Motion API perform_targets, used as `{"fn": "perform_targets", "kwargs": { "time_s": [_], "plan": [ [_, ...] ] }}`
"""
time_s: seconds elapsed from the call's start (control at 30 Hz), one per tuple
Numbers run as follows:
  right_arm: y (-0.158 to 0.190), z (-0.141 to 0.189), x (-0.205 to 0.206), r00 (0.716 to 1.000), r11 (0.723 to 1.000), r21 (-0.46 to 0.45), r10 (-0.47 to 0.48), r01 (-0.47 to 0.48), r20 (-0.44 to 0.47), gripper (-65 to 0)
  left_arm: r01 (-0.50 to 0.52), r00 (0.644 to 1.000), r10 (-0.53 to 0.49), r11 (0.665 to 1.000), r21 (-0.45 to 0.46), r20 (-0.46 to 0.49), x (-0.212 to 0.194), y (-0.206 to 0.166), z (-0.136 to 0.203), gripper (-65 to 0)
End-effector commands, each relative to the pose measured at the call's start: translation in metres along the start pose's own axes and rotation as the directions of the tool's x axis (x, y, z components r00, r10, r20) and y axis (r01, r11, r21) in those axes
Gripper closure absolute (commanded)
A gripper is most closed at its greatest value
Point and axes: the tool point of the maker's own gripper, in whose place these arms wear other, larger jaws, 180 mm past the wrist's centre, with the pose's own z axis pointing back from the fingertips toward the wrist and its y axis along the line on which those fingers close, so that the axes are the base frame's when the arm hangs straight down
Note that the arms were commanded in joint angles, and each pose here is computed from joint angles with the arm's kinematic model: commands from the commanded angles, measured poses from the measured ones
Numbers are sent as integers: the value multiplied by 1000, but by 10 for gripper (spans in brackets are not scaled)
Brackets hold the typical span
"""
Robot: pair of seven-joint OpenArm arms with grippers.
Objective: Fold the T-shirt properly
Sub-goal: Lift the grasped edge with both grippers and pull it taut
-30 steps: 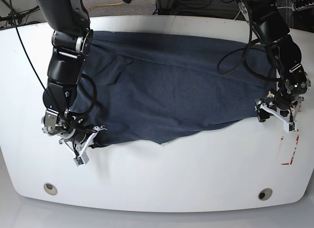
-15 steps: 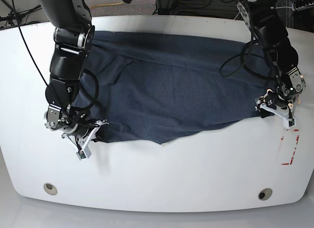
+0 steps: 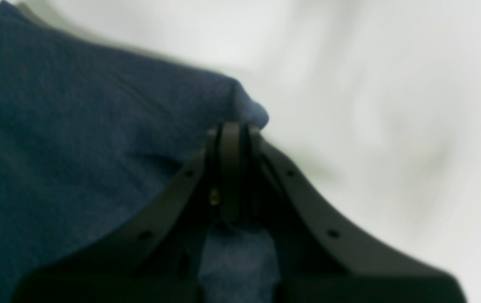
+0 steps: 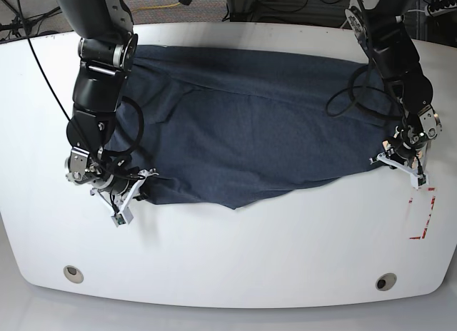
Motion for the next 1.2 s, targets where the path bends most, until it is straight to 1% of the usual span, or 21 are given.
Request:
{"fn": "perform_targets", "kwargs": {
  "time_s": [0.0,0.07,0.1,0.17,0.23,0.3,0.37,0.5,0.67,0.7,0.73,0.77,0.8,0.87,0.9,0.93,1.0,1.07,1.17],
  "plan": [
    [-9,9,27,997,1000,-18,19,-18,69,0,9,998,-9,1000,-1,62,25,1,4,0],
    [-9,9,28,997,1000,-19,21,-19,70,0,38,996,-36,999,-20,76,28,-2,7,0],
    [-9,11,31,997,999,-24,28,-26,75,0,66,993,-62,997,-34,103,36,-5,12,0],
    [-10,17,32,995,998,-39,45,-42,86,0,134,978,-122,989,-57,171,55,-13,27,0],
    [-10,22,32,993,997,-52,62,-57,96,0,208,960,-191,976,-65,207,57,-17,42,0],
    [-9,26,34,991,995,-63,78,-72,107,0,246,945,-222,967,-73,238,59,-26,52,0],
    [-9,29,35,990,994,-73,90,-83,110,0,259,932,-232,964,-65,277,65,-32,64,0],
    [-8,28,27,993,995,-67,85,-79,84,0,301,914,-276,953,-39,298,61,-31,81,0],
    [-8,27,24,994,995,-66,82,-76,79,0,309,923,-290,950,-37,254,43,-26,78,0],
    [-8,27,24,994,995,-66,82,-76,79,0,300,933,-284,953,-45,219,30,-22,72,-22],
    [-8,27,23,994,995,-66,81,-76,77,0,295,939,-280,954,-47,200,23,-19,69,-58],
    [-8,27,21,994,995,-65,80,-75,75,0,282,947,-270,958,-50,175,15,-16,65,-118],
    [-7,26,18,995,995,-64,78,-73,69,0,277,952,-266,959,-54,151,8,-12,60,-193],
    [-7,26,15,995,995,-62,76,-72,65,0,272,957,-264,961,-51,119,0,-5,55,-307],
    [-7,26,15,995,995,-62,76,-72,65,0,266,960,-259,962,-55,102,-5,-3,52,-385],
    [-7,26,15,995,995,-62,76,-72,65,0,262,962,-255,963,-59,98,-7,-3,51,-422],
    [-6,26,14,995,996,-60,75,-71,63,0,262,962,-255,963,-59,97,-7,-2,51,-461],
    [-6,26,14,995,996,-60,75,-71,63,0,269,959,-261,961,-61,111,-1,-5,52,-453],
    [-4,25,13,995,996,-57,73,-69,62,0,270,953,-259,961,-56,160,18,-9,57,-446]
  ]
}}
